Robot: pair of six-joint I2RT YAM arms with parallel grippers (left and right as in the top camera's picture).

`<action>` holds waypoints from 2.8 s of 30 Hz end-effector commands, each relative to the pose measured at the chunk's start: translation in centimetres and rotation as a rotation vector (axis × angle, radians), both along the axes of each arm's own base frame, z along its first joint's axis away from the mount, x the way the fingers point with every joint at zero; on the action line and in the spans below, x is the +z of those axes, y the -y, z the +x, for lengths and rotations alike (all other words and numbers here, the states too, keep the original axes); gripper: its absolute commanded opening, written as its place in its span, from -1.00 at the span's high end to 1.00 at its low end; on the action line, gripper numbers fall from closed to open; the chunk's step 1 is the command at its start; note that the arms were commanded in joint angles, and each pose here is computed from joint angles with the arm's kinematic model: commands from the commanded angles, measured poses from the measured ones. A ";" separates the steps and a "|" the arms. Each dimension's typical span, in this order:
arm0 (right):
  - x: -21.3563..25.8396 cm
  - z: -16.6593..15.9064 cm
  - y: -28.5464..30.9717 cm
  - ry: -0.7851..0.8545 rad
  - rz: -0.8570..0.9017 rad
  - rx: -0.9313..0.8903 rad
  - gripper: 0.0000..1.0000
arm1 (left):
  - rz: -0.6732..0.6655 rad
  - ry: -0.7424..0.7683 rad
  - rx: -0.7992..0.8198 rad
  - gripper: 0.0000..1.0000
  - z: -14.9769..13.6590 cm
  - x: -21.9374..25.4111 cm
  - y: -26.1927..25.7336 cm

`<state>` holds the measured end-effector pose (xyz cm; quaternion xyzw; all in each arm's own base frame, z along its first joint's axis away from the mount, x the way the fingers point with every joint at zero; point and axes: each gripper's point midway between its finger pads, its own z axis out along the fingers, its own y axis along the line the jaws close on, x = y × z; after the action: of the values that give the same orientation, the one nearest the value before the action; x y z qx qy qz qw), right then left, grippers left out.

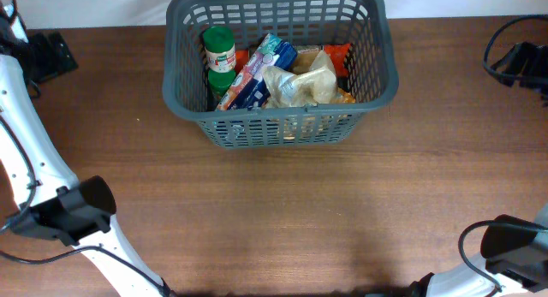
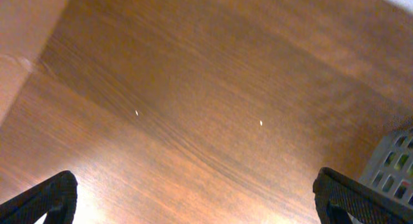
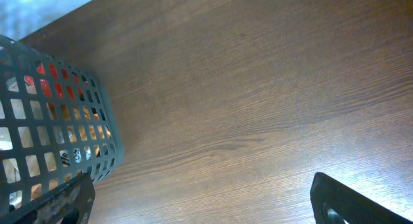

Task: Pack container

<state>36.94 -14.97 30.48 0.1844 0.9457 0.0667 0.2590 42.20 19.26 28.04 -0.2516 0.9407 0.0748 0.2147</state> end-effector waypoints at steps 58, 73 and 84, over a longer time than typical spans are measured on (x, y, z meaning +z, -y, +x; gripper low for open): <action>-19.0 -15.3 -14.0 0.636 -0.417 0.328 -0.97 | -0.031 -0.007 0.011 -0.99 0.5 -1.2 -0.1; -18.9 -15.3 -13.8 0.639 -0.425 0.320 -0.97 | -0.031 -0.007 0.011 -0.99 0.5 -1.2 -0.1; -18.9 -15.3 -13.8 0.639 -0.425 0.320 -0.97 | -0.031 -0.006 0.004 -0.98 0.6 -1.1 0.2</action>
<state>21.62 -1.21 11.67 -0.0484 0.8298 -0.0336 0.5550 42.65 19.18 27.26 -0.2552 0.9412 0.0666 0.2110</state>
